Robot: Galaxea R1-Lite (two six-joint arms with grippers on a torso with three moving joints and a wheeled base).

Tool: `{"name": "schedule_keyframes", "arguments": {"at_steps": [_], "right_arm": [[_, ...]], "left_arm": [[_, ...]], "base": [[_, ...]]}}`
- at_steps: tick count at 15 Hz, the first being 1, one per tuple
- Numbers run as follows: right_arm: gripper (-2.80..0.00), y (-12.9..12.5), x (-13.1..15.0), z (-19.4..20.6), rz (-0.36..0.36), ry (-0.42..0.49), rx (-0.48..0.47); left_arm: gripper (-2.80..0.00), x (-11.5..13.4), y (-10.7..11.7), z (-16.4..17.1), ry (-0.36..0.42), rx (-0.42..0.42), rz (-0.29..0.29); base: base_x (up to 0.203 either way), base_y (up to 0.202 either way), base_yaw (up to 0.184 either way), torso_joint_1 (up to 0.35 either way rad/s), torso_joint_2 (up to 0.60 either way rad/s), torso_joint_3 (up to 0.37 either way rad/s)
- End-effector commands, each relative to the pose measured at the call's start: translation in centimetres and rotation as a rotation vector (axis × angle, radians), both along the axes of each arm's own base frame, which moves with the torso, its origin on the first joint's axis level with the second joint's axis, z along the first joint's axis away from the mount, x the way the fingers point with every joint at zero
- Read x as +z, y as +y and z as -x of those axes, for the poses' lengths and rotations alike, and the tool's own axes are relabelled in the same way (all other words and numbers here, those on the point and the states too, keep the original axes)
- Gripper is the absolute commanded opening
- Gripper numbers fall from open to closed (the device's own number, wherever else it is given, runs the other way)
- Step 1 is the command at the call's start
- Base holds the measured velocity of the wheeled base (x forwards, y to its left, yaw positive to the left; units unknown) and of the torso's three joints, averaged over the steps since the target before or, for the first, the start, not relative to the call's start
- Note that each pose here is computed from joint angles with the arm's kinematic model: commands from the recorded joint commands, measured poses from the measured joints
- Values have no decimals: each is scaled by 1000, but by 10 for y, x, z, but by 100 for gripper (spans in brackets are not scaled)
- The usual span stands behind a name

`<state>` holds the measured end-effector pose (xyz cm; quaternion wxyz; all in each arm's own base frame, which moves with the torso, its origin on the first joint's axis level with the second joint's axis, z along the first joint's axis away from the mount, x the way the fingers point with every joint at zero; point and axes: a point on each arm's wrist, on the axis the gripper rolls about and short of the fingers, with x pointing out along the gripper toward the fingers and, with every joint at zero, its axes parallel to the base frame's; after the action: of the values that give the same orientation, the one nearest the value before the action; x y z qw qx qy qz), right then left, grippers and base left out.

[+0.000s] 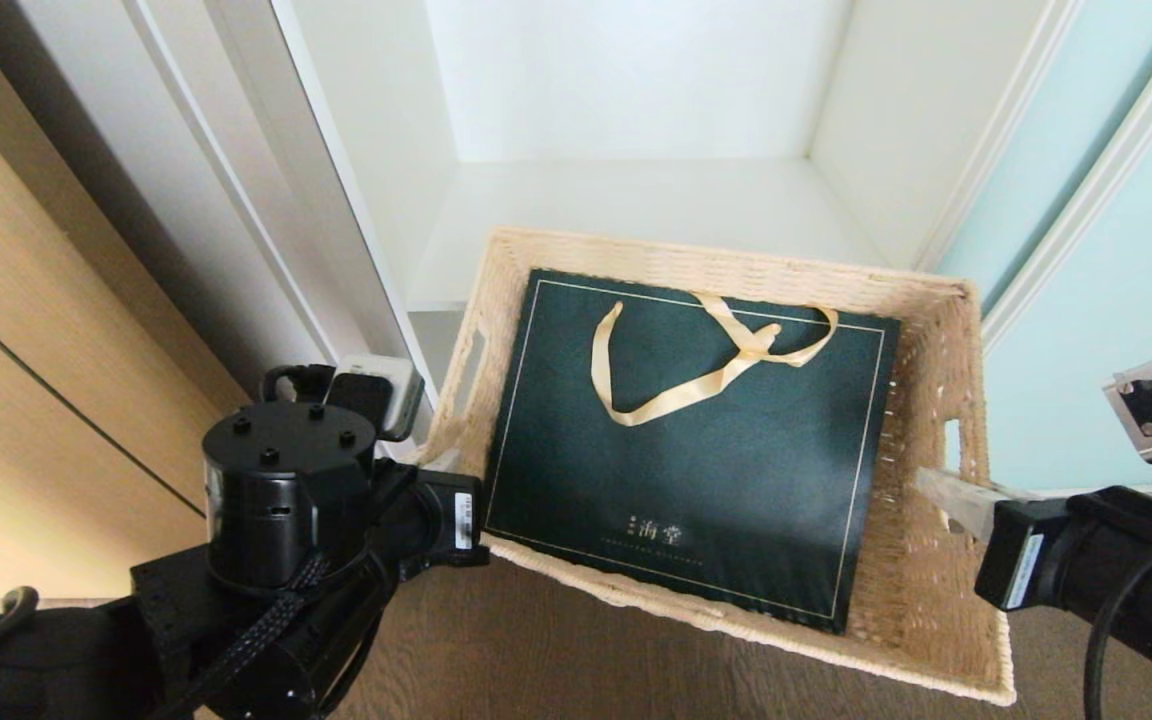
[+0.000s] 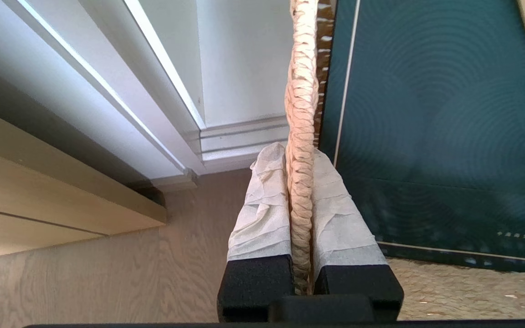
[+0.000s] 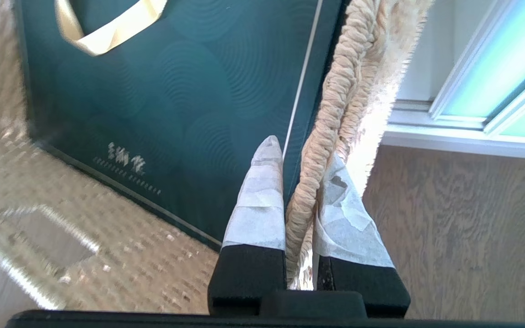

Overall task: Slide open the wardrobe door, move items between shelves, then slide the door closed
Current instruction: Place the basket on the higher shelf

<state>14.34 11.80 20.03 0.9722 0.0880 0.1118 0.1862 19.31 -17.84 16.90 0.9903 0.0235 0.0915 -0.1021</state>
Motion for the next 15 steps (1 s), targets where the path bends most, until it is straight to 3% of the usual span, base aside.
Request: {"name": "schedule_keyframes", "arguments": {"at_steps": [1, 9, 15], "right_arm": [[-280, 6, -1, -9, 9, 13, -10], [-280, 12, 27, -58, -13, -44, -93], [-280, 13, 38, -57, -40, -78, -93]], "left_arm": [[-280, 5, -1, 0, -18, 2, 14], [-280, 14, -1, -9, -40, 21, 33], [-280, 20, 0, -12, -58, 30, 46]], "base": [[0, 0, 0, 0, 0, 0], [0, 0, 0, 0, 0, 0], [0, 0, 0, 0, 0, 0]]}}
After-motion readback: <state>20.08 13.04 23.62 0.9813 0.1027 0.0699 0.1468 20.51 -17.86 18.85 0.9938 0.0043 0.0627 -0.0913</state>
